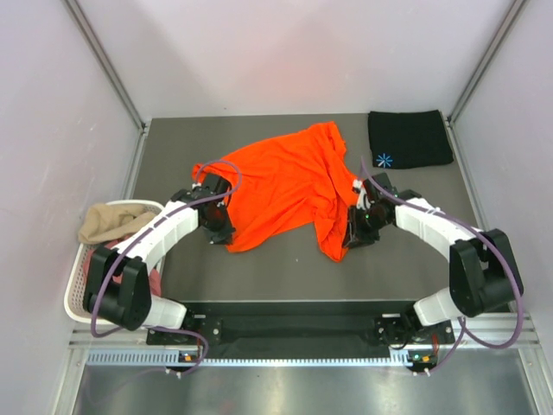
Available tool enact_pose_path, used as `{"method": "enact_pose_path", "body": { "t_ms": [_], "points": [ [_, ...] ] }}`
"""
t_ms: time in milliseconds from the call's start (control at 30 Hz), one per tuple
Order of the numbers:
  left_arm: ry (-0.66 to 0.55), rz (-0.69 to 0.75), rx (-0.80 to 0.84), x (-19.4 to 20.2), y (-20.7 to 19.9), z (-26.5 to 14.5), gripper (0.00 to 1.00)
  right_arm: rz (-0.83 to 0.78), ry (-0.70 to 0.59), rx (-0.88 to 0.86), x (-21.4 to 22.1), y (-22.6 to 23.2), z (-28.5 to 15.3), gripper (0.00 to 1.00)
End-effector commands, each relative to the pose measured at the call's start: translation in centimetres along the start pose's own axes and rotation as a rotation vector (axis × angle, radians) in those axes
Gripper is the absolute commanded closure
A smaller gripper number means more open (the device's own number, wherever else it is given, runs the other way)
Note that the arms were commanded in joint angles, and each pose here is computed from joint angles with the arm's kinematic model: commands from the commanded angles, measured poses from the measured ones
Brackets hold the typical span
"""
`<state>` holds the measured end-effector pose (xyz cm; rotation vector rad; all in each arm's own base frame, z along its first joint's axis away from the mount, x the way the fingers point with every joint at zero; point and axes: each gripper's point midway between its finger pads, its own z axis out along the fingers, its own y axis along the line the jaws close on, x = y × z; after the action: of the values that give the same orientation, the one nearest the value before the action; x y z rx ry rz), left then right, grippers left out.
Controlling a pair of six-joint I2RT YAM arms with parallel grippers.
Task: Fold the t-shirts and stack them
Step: Flatten the tshirt out
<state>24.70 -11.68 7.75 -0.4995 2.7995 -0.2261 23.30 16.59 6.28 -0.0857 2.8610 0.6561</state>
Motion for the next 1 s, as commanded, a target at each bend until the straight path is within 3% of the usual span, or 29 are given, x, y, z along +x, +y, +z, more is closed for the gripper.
{"method": "enact_pose_path", "body": {
  "t_ms": [0, 367, 667, 967],
  "points": [
    [0.034, -0.01, -0.053, 1.5, 1.3, -0.1, 1.0, 0.071, -0.059, -0.051, -0.1, 0.4, -0.3, 0.73],
    [0.043, 0.01, -0.05, 1.8, 1.1, 0.1, 1.0, 0.103, 0.002, -0.223, 1.9, 1.5, 2.3, 0.63],
    [0.04, 0.012, -0.041, 1.7, 0.9, 0.0, 1.0, 0.07, -0.008, -0.214, -0.1, 1.7, 3.8, 0.67],
    [0.041, 0.015, -0.035, 1.5, 0.5, 0.0, 1.0, -0.074, 0.017, -0.13, 0.1, 3.4, 4.0, 0.68]
  ]
}}
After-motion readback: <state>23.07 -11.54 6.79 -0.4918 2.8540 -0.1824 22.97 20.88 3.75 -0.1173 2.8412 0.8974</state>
